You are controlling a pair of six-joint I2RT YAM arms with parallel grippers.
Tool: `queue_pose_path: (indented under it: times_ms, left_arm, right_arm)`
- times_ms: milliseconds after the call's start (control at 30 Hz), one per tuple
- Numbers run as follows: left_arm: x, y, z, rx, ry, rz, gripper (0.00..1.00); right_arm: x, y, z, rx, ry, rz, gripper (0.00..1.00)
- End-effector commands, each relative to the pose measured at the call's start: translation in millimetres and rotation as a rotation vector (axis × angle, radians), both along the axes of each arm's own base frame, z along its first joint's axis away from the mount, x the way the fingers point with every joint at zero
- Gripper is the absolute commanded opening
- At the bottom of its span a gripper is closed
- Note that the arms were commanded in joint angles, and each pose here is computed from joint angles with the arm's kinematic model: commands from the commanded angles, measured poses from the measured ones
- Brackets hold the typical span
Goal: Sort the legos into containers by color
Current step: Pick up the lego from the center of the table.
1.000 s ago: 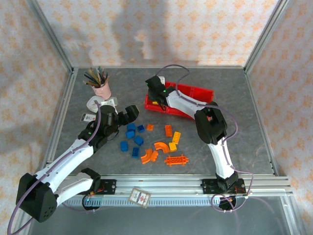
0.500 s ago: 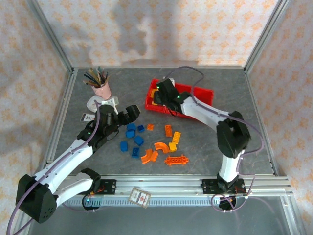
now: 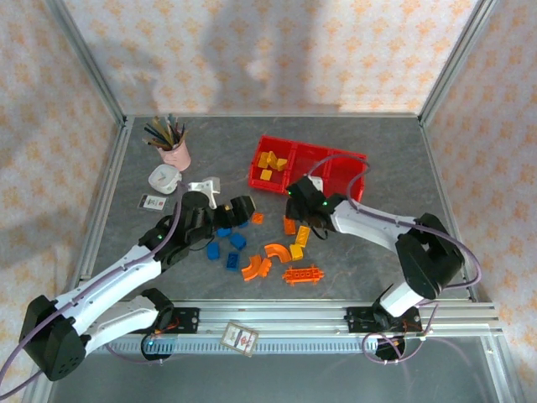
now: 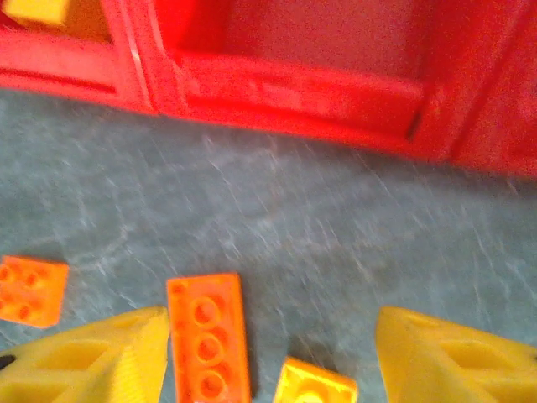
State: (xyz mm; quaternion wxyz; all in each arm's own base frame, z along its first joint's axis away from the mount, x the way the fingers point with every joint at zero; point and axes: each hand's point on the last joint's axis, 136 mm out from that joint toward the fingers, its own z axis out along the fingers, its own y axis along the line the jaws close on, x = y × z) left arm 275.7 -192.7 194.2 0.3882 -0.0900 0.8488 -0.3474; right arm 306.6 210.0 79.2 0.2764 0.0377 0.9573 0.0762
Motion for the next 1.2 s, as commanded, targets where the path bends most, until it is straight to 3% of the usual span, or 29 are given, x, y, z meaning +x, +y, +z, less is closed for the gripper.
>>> queue_pose_path:
  times_ms: [0,300,833,1167]
  left_arm:
    - [-7,0,-13,0.008,0.036,0.015,0.99]
    - [-14,-11,-24,-0.003,0.059,-0.011,0.99]
    - [-13,-12,-31,0.018,0.068,-0.004,0.99]
    - [-13,-12,-31,0.019,0.072,-0.003,0.99]
  right_arm:
    - [-11,-20,2,-0.009,-0.017,-0.093,0.67]
    - [-41,-22,-29,0.001,0.065,-0.076,0.68]
    - [-56,-2,-54,0.016,0.130,-0.016,0.70]
    - [-62,-25,-61,-0.072,0.133,-0.063,0.67]
